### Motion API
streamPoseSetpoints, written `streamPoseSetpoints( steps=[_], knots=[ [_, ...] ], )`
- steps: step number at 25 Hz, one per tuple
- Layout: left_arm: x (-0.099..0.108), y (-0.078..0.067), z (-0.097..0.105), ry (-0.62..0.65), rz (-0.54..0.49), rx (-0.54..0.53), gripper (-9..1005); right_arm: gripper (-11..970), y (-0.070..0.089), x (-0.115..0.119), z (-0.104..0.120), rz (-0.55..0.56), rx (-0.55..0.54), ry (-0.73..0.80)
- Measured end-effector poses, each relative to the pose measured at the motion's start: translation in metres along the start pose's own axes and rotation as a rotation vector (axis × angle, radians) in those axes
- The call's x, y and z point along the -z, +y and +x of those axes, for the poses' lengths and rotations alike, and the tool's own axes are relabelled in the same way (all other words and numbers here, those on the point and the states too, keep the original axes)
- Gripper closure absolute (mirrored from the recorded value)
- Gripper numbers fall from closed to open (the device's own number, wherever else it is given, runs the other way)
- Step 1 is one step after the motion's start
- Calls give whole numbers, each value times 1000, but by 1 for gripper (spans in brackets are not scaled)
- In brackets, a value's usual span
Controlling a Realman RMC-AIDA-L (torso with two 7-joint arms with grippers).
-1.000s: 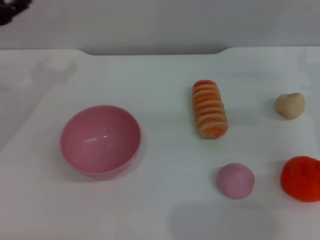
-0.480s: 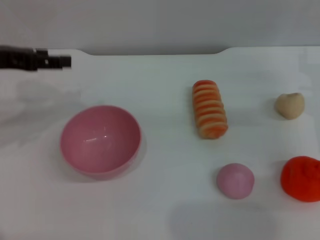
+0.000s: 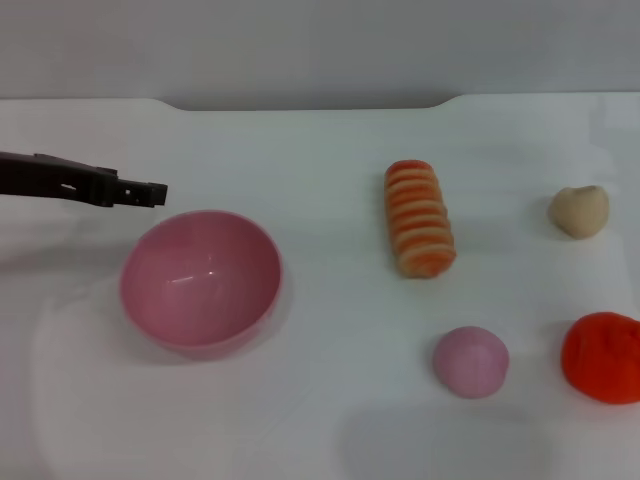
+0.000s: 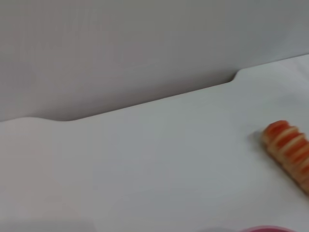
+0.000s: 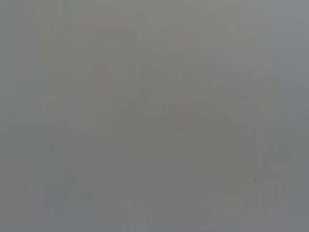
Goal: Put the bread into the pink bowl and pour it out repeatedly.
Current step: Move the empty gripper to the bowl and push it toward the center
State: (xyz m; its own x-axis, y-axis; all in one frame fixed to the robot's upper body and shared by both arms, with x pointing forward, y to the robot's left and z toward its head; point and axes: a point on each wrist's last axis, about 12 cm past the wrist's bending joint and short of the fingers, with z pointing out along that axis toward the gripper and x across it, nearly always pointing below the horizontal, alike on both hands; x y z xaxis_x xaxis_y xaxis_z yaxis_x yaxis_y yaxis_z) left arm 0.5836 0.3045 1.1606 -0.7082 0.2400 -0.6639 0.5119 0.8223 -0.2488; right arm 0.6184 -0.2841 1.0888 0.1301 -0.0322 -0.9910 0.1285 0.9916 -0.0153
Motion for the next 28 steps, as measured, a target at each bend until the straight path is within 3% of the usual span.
streamPoseSetpoints(
  steps=[7, 28],
  knots=[
    [-14, -1, 9, 31, -44, 21, 182, 401, -2, 2, 1, 3, 2, 4],
    [-32, -3, 30, 103, -7, 70, 181, 401, -2, 5, 3, -5, 7, -1]
  ],
)
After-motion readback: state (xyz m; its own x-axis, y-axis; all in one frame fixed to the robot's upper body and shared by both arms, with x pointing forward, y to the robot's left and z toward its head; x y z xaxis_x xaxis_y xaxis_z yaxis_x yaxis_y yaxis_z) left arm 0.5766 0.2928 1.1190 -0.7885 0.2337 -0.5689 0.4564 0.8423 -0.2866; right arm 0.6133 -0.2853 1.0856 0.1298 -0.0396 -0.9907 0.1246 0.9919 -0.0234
